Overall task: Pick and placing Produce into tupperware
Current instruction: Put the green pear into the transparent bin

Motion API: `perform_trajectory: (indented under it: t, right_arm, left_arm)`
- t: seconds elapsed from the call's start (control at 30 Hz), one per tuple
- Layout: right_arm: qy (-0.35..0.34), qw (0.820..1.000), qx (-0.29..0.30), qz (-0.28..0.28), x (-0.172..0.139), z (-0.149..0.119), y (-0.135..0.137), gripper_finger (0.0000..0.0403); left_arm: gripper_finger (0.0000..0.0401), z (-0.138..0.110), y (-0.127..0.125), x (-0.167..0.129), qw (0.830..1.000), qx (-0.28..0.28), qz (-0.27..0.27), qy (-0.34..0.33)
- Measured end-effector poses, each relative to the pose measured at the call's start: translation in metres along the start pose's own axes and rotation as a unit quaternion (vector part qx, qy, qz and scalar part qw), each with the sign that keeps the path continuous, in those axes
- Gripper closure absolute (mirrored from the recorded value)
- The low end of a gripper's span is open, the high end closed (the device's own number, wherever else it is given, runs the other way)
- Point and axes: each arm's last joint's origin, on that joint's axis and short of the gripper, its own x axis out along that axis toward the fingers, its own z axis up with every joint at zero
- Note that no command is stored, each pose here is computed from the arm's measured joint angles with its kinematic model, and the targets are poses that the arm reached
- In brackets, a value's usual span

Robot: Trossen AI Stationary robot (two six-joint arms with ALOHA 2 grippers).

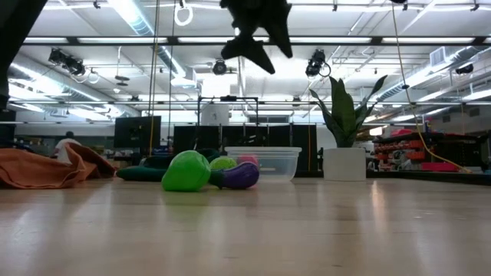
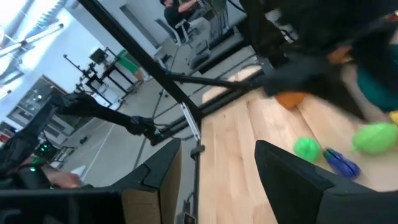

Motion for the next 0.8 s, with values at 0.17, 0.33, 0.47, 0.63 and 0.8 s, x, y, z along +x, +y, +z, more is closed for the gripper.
perform_trajectory:
  t: [0.17,0.33,0.47,0.63,0.8]
  right_arm:
    - [0.019,1.0,0.006,-0.013,-0.019,-0.004,-0.003,0.0236]
    - [0.025,1.0,0.001,-0.017,-0.029,-0.006,-0.004,0.0236]
    - [0.031,0.999,-0.013,-0.02,-0.03,-0.007,-0.005,0.0236]
    - [0.036,0.999,-0.027,-0.023,-0.029,-0.008,-0.006,0.0236]
    - [0.039,0.998,-0.037,-0.025,-0.027,-0.008,-0.006,0.0236]
  left_arm:
    - [0.0169,-0.023,-0.032,-0.003,1.0,-0.005,0.0,0.013]
    - [0.0173,-0.05,-0.053,-0.008,0.998,-0.016,0.039,0.041]
    - [0.0182,-0.074,-0.06,-0.008,0.993,-0.031,0.079,0.084]
    - [0.0191,-0.105,-0.063,-0.003,0.98,-0.053,0.135,0.133]
    - [0.0195,-0.127,-0.063,0.002,0.969,-0.063,0.171,0.164]
